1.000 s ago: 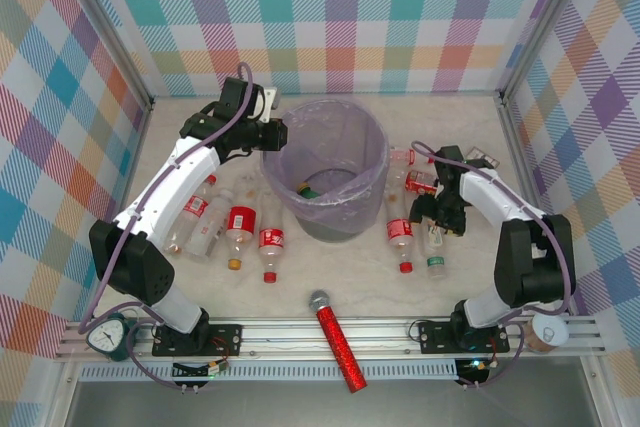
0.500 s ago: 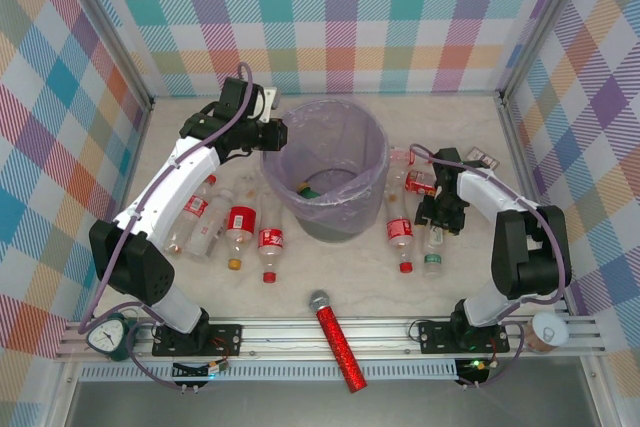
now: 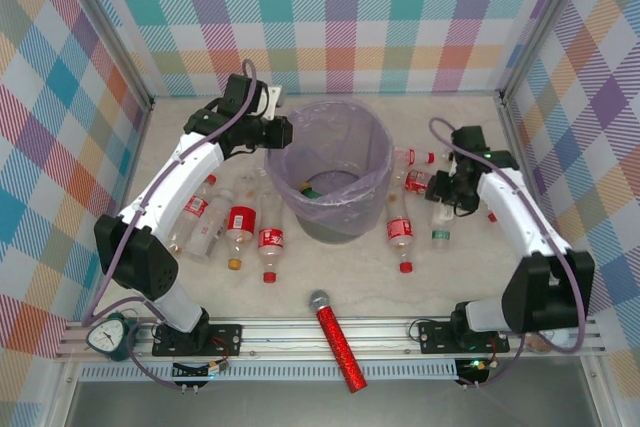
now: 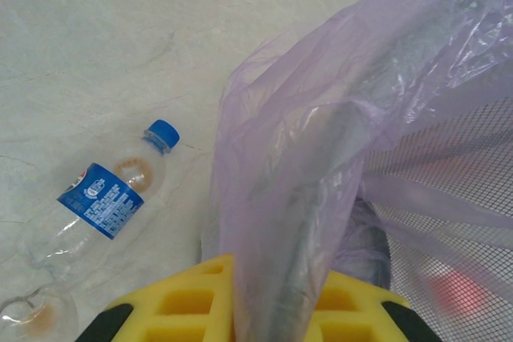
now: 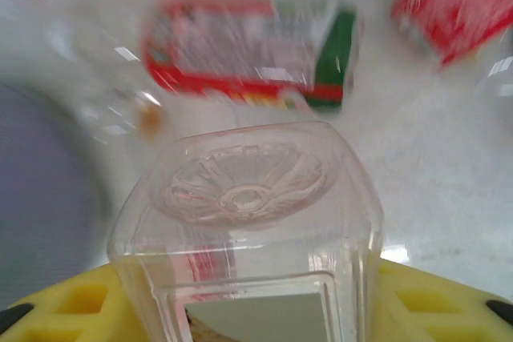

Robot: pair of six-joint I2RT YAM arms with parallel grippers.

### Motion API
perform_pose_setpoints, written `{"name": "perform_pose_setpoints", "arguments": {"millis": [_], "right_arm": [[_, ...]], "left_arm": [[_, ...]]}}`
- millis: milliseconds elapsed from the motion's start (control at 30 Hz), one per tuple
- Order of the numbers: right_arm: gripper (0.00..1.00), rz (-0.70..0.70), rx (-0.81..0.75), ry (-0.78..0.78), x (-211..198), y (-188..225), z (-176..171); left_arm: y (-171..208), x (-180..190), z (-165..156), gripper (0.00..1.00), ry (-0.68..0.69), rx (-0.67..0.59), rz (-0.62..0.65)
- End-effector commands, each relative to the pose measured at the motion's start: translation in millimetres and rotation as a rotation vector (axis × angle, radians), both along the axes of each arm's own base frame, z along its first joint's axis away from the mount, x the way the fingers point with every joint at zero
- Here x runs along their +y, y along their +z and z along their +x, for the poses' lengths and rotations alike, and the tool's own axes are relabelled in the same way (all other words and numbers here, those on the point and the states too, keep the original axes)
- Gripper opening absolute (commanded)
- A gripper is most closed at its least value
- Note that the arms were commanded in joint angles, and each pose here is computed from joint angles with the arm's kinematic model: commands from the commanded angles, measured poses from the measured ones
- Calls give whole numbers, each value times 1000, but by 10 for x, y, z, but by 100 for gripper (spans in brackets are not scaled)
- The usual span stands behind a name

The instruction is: Put the plastic bottles in the bin

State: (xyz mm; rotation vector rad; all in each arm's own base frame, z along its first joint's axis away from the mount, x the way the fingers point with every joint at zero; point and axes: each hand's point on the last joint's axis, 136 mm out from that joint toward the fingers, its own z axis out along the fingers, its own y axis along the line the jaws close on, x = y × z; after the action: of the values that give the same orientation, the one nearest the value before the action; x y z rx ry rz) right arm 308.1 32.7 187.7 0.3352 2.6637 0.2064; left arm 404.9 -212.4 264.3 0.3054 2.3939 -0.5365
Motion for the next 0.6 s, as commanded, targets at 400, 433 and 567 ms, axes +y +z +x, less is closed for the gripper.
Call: {"name": "perform_pose_setpoints", "arguments": {"millis": [400,433,567], "right_arm": [[37,339,-650,339,797,2578,202],[37,339,-657,378,918,2633,228],[37,343,-619,561,1574,2673,297]], "left_arm": [[-328,-167,-111,36,-58,111,37],[-320,-170,-112,39,-58,109,34],[-228,-175,-113,43,-60,82,19]]}}
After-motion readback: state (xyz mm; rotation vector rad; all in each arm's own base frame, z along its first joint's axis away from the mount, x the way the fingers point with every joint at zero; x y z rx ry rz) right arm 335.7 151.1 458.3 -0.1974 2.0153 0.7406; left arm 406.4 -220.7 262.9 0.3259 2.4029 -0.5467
